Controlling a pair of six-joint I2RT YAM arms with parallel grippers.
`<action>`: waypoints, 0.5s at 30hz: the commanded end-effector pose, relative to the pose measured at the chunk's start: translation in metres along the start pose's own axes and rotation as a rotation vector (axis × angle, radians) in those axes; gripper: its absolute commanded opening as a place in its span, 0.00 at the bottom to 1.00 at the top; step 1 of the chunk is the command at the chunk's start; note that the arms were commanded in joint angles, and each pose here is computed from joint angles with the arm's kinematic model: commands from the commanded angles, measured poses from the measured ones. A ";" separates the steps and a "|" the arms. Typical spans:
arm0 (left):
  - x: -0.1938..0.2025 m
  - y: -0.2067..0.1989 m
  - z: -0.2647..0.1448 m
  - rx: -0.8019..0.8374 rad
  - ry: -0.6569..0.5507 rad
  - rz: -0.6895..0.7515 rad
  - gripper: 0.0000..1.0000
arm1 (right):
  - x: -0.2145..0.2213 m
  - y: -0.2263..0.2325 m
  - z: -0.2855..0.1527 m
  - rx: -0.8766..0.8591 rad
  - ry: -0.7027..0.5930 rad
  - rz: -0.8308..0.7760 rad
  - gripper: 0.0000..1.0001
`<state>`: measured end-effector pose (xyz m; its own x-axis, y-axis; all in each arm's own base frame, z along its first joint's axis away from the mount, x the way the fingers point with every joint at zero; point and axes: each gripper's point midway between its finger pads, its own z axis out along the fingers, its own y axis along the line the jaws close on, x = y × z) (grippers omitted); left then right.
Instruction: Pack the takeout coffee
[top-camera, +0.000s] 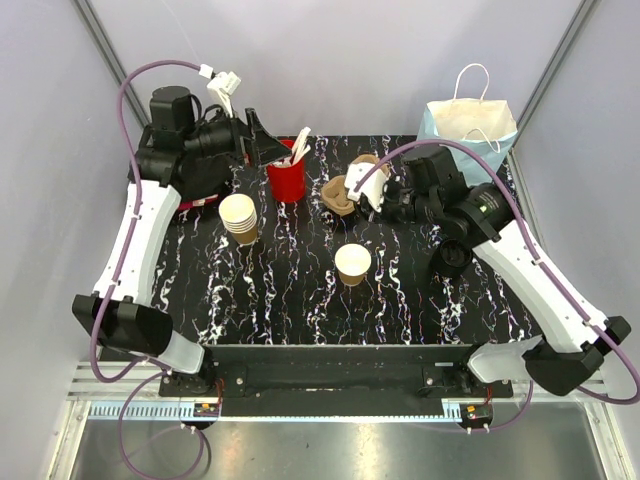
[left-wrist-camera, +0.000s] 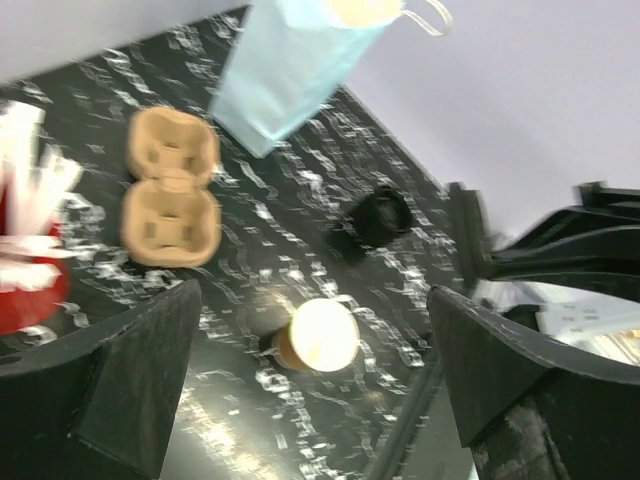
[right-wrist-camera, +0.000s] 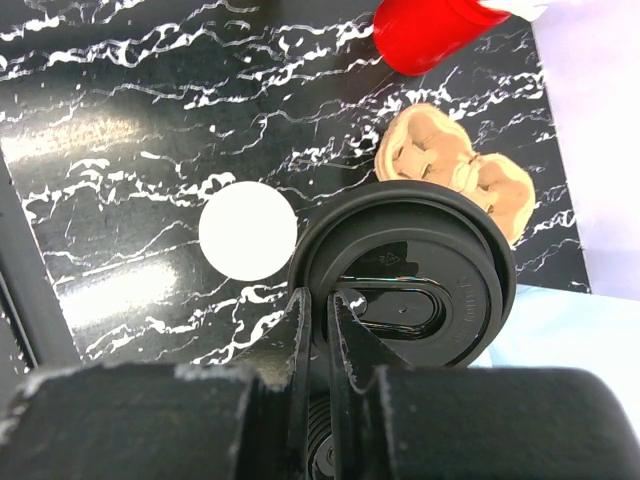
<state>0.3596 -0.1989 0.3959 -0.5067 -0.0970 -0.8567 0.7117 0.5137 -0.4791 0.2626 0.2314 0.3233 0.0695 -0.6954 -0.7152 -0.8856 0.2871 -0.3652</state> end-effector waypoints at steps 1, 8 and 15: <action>-0.014 0.006 -0.019 -0.142 -0.027 0.154 0.99 | 0.018 0.006 0.012 -0.037 0.066 -0.001 0.00; -0.018 0.015 -0.056 -0.337 -0.012 0.338 0.99 | 0.029 0.011 0.037 -0.106 0.127 0.010 0.00; -0.010 0.026 -0.077 -0.419 -0.029 0.310 0.99 | 0.029 0.012 0.035 -0.122 0.138 0.005 0.00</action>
<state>0.3472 -0.1425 0.3957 -0.3473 0.0829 -0.9341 0.6257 0.7624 -0.1650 0.2716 0.2384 0.2565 -0.0328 -0.7977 -0.6021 -0.9426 0.2250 -0.2467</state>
